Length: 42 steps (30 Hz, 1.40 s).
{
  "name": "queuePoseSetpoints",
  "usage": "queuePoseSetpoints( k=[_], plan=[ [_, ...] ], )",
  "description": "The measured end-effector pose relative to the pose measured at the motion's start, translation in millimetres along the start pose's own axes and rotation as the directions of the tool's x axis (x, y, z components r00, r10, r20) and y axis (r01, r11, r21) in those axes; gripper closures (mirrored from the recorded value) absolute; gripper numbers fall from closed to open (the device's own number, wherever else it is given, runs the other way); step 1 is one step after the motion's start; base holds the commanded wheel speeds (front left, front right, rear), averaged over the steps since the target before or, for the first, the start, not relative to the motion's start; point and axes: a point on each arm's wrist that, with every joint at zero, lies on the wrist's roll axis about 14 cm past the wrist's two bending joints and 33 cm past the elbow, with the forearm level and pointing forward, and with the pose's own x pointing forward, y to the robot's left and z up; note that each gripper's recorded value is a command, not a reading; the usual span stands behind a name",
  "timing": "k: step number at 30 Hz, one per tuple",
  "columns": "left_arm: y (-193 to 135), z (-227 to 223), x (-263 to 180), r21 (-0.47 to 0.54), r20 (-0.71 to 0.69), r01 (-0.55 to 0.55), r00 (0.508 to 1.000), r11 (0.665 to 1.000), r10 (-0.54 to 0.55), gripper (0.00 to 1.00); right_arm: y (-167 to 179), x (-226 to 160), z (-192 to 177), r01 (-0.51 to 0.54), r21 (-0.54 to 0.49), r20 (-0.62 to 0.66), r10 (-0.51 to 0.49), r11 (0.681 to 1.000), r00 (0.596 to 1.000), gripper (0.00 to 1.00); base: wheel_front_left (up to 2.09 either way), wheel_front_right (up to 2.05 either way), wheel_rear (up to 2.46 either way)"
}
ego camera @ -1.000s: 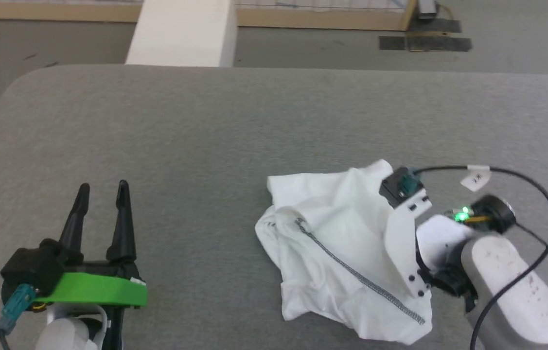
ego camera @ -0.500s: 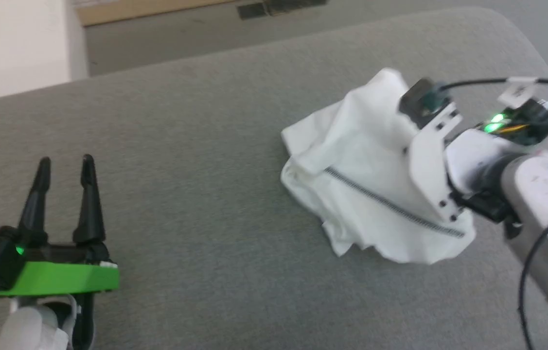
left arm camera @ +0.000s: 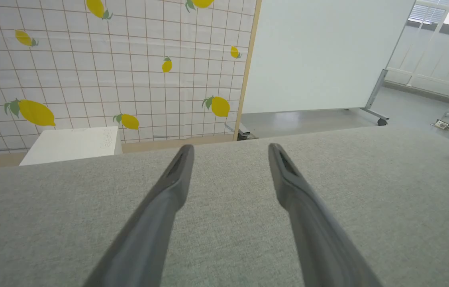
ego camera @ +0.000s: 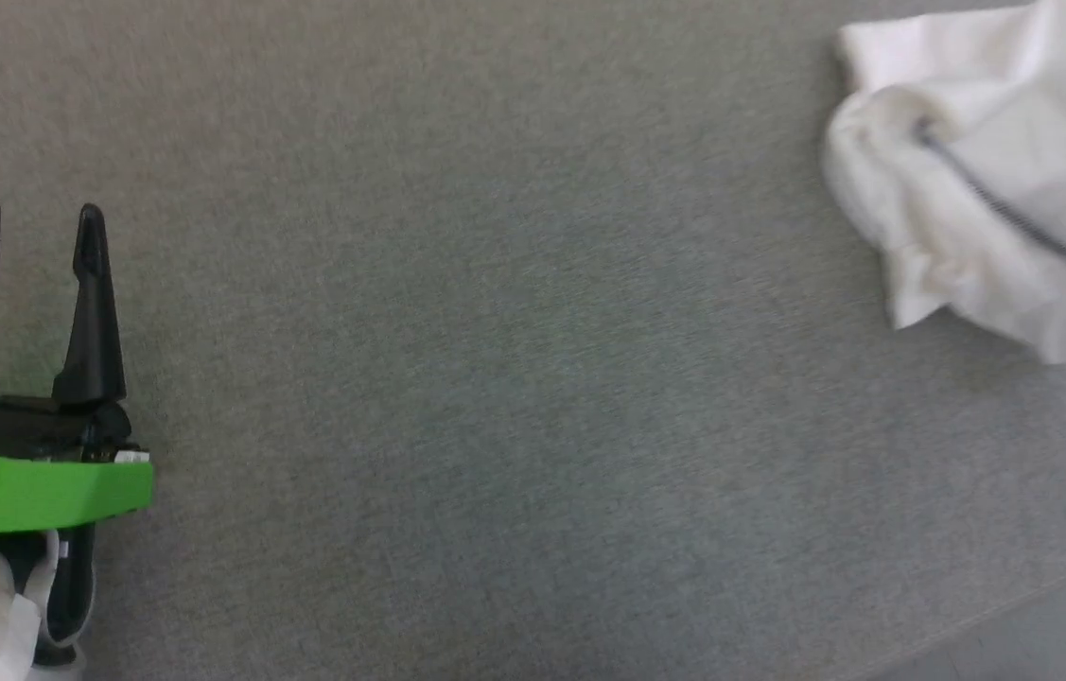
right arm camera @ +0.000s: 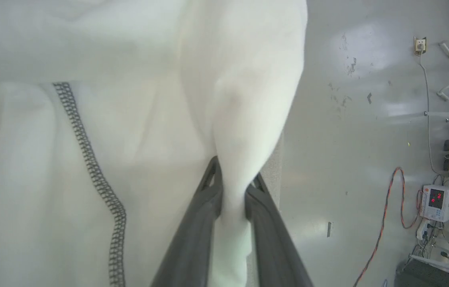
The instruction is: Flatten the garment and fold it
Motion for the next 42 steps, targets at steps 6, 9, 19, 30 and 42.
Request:
queuePoseSetpoints(
  k=[6,9,19,30,42],
  plan=[
    [25.0,-32.8,-7.5,0.002,-0.073,-0.048,0.996,0.999,0.048,0.0,-29.5,35.2,-14.1,0.116,0.051,-0.073,-0.113,0.992,0.991,1.0,0.0,0.0,0.0],
    [35.8,-40.0,-14.0,0.01,-0.093,-0.073,0.993,0.997,0.074,0.0,-33.7,50.9,-19.4,0.142,0.063,-0.093,-0.136,0.988,0.986,1.0,0.0,0.0,0.0],
    [52.1,-43.5,-34.2,0.027,-0.123,-0.13,0.983,0.991,0.133,0.0,-18.7,74.8,-9.7,0.15,0.093,-0.049,-0.146,0.984,0.988,0.0,0.0,0.0,0.0],
    [33.7,-4.0,-56.4,-0.004,-0.074,-0.183,0.98,0.983,0.182,0.0,-13.0,-6.5,99.9,0.044,0.051,0.36,-0.06,0.998,0.931,0.0,0.0,0.0,0.0],
    [21.2,87.2,-102.5,0.051,0.105,-0.282,0.956,0.958,0.275,0.0,25.8,-201.7,196.0,-0.302,0.16,0.916,-0.027,0.94,0.399,0.0,0.0,0.0,0.0]
  ],
)
